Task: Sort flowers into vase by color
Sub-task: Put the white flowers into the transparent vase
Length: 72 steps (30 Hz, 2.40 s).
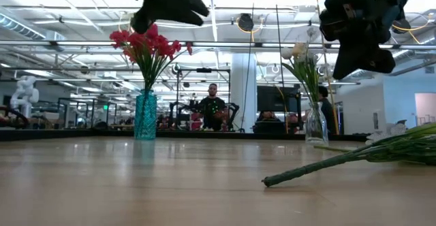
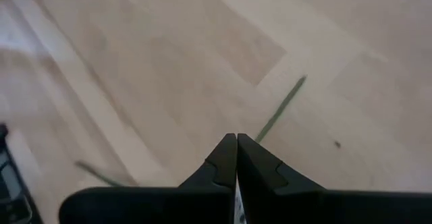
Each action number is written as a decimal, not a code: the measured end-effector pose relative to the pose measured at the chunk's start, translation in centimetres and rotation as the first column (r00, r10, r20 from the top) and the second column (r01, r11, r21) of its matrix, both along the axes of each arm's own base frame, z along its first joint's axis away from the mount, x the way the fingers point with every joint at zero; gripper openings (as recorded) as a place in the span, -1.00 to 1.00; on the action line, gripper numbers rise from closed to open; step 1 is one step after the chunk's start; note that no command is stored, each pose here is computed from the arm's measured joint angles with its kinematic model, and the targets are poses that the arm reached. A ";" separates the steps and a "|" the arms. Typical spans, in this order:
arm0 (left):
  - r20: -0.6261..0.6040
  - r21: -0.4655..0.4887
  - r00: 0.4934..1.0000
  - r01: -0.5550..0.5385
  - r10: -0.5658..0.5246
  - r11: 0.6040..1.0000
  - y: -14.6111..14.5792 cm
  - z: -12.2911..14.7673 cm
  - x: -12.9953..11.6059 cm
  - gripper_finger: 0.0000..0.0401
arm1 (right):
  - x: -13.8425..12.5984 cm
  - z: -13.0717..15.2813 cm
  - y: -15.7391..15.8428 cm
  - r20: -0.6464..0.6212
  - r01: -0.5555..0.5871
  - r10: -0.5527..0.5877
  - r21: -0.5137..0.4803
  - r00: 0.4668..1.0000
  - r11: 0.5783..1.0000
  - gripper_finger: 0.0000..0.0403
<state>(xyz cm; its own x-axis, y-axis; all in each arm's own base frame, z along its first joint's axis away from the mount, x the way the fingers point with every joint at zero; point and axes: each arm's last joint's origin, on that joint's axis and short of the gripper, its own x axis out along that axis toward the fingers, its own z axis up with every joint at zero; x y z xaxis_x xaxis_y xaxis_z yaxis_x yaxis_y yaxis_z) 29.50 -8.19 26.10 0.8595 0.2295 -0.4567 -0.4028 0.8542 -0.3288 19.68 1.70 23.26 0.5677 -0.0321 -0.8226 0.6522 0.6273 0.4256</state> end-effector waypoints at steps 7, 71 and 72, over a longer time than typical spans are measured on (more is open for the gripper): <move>-0.106 0.028 0.992 0.077 -0.073 0.997 -1.9 0.3 5.3 -0.53 | -1.2 -0.1 0.0 -0.085 -0.005 0.008 0.035 0.996 0.999 -0.98; -0.625 0.050 0.746 0.332 -0.230 0.942 -2.6 -4.5 18.4 -0.99 | -6.5 2.2 -0.6 -0.068 0.082 -0.078 0.062 0.995 0.995 -0.98; -0.632 0.077 0.746 0.327 -0.208 0.942 -2.2 -3.8 18.1 -0.99 | -6.9 2.4 -0.6 -0.047 0.085 -0.082 0.067 0.995 0.994 -0.98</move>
